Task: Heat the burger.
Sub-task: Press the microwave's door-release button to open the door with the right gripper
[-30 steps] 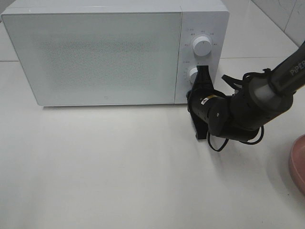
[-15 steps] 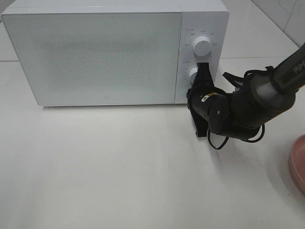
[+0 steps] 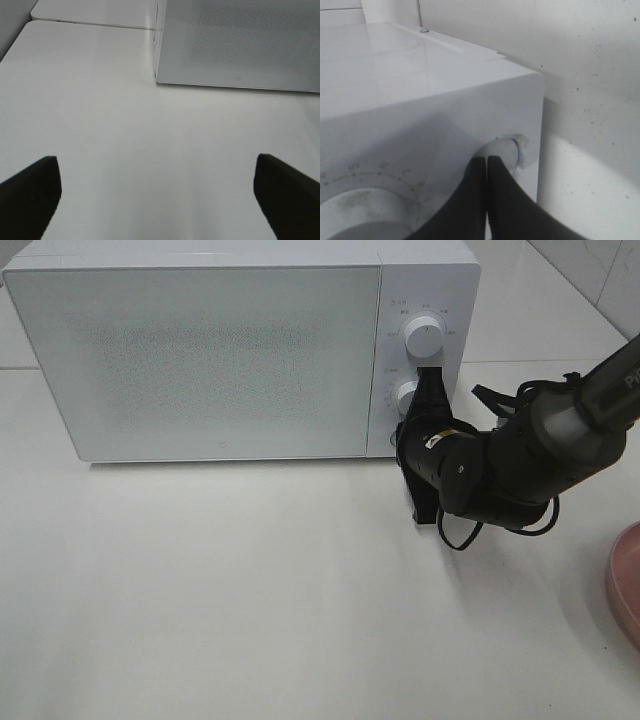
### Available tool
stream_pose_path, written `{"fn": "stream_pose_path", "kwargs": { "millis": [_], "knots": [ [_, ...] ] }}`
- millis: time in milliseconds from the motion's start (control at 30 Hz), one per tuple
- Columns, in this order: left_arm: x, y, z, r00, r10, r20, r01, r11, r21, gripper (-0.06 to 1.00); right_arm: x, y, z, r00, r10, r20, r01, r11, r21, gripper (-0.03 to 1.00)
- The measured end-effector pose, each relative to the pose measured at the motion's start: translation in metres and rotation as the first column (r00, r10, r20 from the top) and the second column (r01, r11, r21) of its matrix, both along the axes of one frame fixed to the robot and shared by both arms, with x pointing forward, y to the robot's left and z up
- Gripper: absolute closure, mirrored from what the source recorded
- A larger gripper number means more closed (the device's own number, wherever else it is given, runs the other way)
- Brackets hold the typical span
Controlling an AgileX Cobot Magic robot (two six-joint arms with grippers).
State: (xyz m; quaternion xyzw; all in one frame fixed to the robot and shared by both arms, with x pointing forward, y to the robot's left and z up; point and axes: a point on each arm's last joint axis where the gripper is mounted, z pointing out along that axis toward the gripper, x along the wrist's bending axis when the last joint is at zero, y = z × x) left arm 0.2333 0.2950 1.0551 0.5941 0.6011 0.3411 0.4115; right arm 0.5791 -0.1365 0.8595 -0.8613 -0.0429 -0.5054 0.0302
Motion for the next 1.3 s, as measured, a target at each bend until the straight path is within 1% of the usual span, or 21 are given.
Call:
{"fn": "stream_pose_path", "kwargs": {
  "millis": [367, 600, 733, 900, 1100, 1300],
  "knots": [
    [0.0, 0.0, 0.0, 1.0, 0.0, 0.0, 0.0, 1.0, 0.0, -0.05, 0.001, 0.0, 0.0, 1.0, -0.009, -0.001, 0.009, 1.0, -0.008, 0.97],
    [0.0, 0.0, 0.0, 1.0, 0.0, 0.0, 0.0, 1.0, 0.0, -0.05, 0.006, 0.005, -0.007, 1.0, -0.024, -0.008, 0.024, 1.0, -0.006, 0.97],
    [0.0, 0.0, 0.0, 1.0, 0.0, 0.0, 0.0, 1.0, 0.0, -0.05, 0.007, 0.004, -0.005, 0.998, -0.05, 0.027, 0.051, 0.998, -0.037, 0.97],
    [0.0, 0.0, 0.0, 1.0, 0.0, 0.0, 0.0, 1.0, 0.0, -0.05, 0.009, 0.007, -0.005, 0.998, -0.05, 0.036, 0.052, 0.997, -0.064, 0.97],
    [0.0, 0.0, 0.0, 1.0, 0.0, 0.0, 0.0, 1.0, 0.0, -0.05, 0.013, 0.011, -0.007, 0.997, -0.07, 0.031, 0.072, 0.995, -0.065, 0.97],
    [0.0, 0.0, 0.0, 1.0, 0.0, 0.0, 0.0, 1.0, 0.0, -0.05, 0.013, 0.012, -0.008, 0.997, -0.067, 0.035, 0.07, 0.995, -0.077, 0.97]
  ]
}}
